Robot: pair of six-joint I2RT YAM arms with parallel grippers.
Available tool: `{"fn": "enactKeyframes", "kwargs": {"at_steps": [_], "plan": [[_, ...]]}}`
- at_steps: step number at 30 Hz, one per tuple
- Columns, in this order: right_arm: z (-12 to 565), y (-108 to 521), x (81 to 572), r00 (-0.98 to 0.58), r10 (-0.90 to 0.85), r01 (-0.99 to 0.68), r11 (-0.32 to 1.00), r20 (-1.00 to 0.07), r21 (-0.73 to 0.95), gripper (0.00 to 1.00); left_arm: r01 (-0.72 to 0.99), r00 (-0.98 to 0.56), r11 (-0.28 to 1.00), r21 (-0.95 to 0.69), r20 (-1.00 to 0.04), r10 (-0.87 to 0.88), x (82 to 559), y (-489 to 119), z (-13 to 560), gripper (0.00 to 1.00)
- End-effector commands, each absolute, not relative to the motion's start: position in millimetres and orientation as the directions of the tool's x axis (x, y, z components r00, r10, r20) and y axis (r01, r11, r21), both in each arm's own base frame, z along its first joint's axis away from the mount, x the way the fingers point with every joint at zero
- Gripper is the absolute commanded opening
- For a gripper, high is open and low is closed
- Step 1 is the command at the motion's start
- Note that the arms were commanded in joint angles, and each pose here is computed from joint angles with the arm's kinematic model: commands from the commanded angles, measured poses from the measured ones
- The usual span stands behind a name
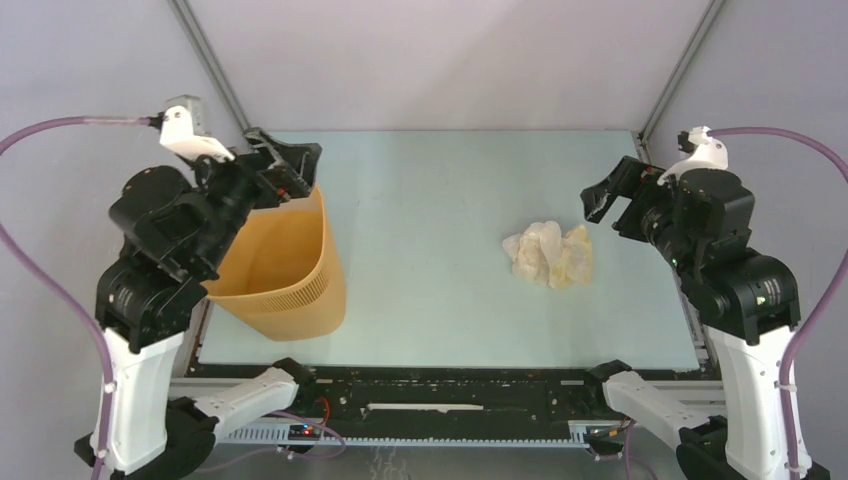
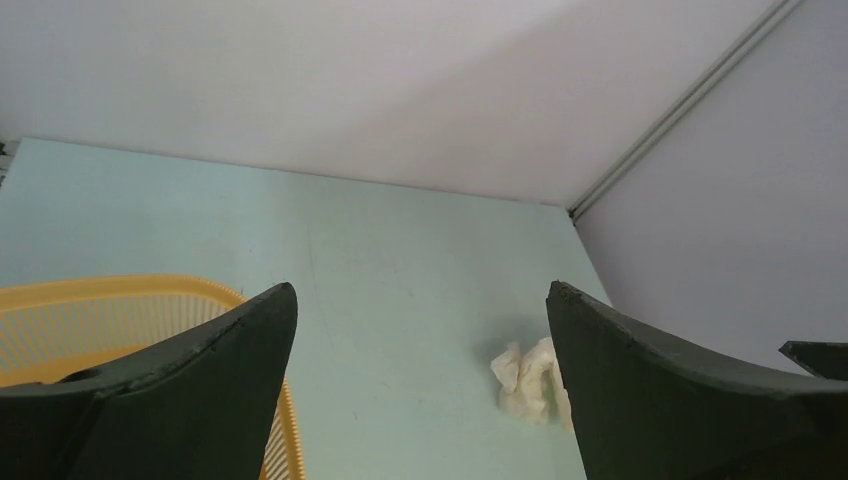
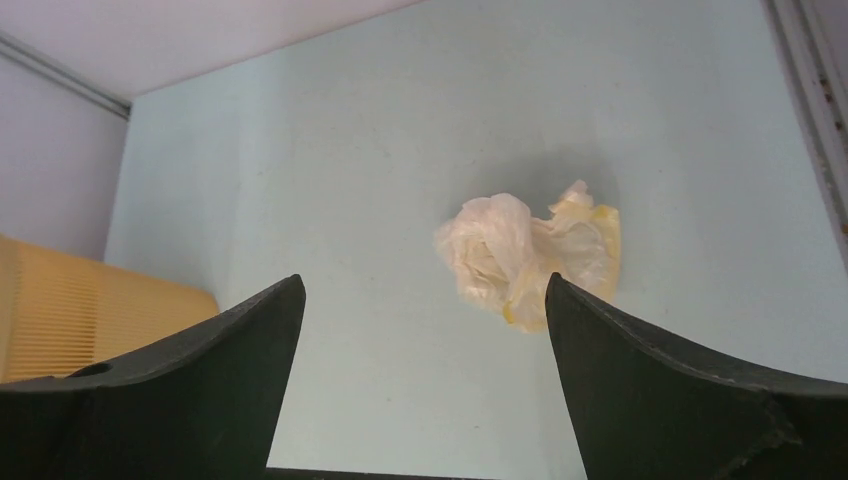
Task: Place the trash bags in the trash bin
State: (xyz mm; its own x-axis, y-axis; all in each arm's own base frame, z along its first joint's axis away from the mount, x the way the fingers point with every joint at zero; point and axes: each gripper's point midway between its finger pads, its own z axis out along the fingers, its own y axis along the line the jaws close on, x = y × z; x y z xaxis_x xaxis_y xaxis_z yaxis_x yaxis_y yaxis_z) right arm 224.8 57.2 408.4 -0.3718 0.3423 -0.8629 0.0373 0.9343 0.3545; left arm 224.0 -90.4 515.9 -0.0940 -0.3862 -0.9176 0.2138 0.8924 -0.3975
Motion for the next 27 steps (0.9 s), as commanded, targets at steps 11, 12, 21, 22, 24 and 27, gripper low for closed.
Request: {"fn": "enactKeyframes", "kwargs": {"at_steps": [11,12,21,22,24,27], "plan": [[343,49,234,-0.481,0.197,0.085,0.980,-0.854,0.179,1.00,0.300,-0.142,0.868,-0.396,-0.918,-0.369,240,-125,497,1.00],[335,52,235,-0.492,0.194,0.076,0.981,-0.849,0.180,1.00,0.320,-0.142,0.860,-0.398,-0.917,-0.372,238,-128,497,1.00],[251,50,255,-0.650,0.419,0.176,0.894,-0.634,0.412,1.00,0.394,-0.107,0.835,-0.384,-0.922,-0.373,227,-132,499,1.00],[241,46,257,-0.654,0.457,0.213,0.876,-0.603,0.434,1.00,0.397,-0.107,0.834,-0.383,-0.922,-0.373,225,-132,499,1.00],[223,47,261,-0.684,0.485,0.234,0.853,-0.545,0.466,0.99,0.404,-0.112,0.832,-0.381,-0.923,-0.368,223,-132,497,1.00],[208,51,268,-0.703,0.530,0.247,0.808,-0.475,0.535,0.97,0.427,-0.137,0.818,-0.386,-0.922,-0.363,216,-135,493,1.00]]}}
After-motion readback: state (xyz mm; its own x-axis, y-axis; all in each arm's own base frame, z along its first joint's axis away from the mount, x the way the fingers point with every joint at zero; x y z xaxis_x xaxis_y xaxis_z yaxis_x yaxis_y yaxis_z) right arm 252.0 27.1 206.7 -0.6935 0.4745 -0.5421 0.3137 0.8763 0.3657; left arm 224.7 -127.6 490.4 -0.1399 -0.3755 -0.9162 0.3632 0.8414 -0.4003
